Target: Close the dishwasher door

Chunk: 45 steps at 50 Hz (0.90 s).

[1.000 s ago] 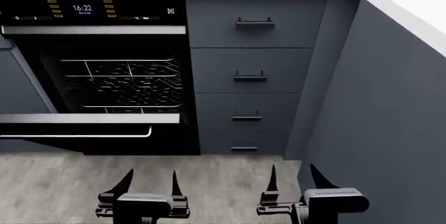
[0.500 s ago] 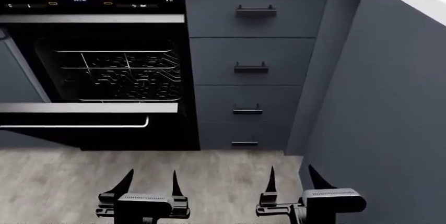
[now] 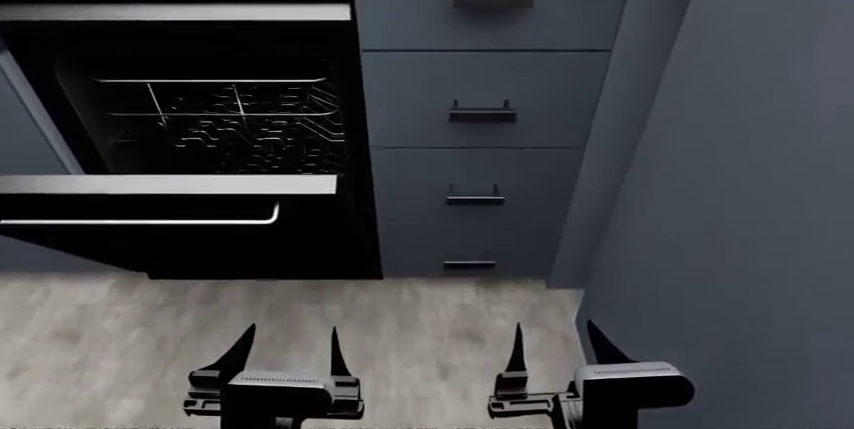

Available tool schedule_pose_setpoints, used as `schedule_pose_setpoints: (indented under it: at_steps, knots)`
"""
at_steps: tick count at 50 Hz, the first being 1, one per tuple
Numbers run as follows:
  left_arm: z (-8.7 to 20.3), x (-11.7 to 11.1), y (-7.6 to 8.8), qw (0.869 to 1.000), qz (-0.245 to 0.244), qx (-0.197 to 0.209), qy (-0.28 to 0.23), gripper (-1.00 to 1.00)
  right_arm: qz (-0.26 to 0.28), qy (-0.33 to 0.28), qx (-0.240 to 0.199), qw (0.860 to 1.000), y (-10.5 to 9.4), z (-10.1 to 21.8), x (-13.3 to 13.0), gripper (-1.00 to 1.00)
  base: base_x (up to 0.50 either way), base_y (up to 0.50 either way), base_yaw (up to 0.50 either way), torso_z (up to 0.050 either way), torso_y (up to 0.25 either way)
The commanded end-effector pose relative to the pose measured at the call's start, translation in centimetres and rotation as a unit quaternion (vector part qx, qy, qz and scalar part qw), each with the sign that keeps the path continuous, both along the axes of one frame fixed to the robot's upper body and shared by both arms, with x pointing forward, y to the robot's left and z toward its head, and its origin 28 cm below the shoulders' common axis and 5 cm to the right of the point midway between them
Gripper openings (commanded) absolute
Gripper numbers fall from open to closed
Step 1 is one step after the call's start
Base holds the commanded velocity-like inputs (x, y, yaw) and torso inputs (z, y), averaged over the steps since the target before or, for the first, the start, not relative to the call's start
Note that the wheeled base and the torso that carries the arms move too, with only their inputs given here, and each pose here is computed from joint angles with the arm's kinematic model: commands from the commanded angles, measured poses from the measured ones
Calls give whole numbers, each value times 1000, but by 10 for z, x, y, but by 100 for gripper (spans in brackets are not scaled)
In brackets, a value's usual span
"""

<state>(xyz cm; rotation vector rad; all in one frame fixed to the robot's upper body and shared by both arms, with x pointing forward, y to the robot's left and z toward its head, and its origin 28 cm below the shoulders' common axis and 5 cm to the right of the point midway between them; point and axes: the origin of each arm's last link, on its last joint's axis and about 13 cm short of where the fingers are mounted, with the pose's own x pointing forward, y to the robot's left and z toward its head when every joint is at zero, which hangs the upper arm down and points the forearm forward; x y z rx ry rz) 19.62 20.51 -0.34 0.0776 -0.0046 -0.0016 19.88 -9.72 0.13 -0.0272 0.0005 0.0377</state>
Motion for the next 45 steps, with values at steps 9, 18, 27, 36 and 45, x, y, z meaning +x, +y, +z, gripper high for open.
schedule_pose_setpoints:
  at_steps: [9, 18, 27, 36, 45]
  knots:
    - [-1, 0, 0, 1000, 1, 12, -3, 100, 3, -1, -6, 1000, 0, 0, -1, 100, 0, 0, 0, -50, 0]
    - [-1, 0, 0, 1000, 2, 13, -4, 100, 3, -3, -9, 1000, 1, 0, -2, 100, 0, 0, 0, -50, 0]
    - [-1, -1, 0, 1000, -1, 10, 1, 100, 4, -2, -3, 1000, 1, -1, -3, 100, 0, 0, 0, -50, 0]
    - [-7, -6, -3, 1000, -9, 0, 19, 100, 5, -2, -5, 1000, -1, -3, -4, 100, 0, 0, 0, -50, 0]
    - [-7, -6, -3, 1000, -6, 2, 19, 100, 6, -3, -5, 1000, -1, -3, -3, 100, 0, 0, 0, -50, 0]
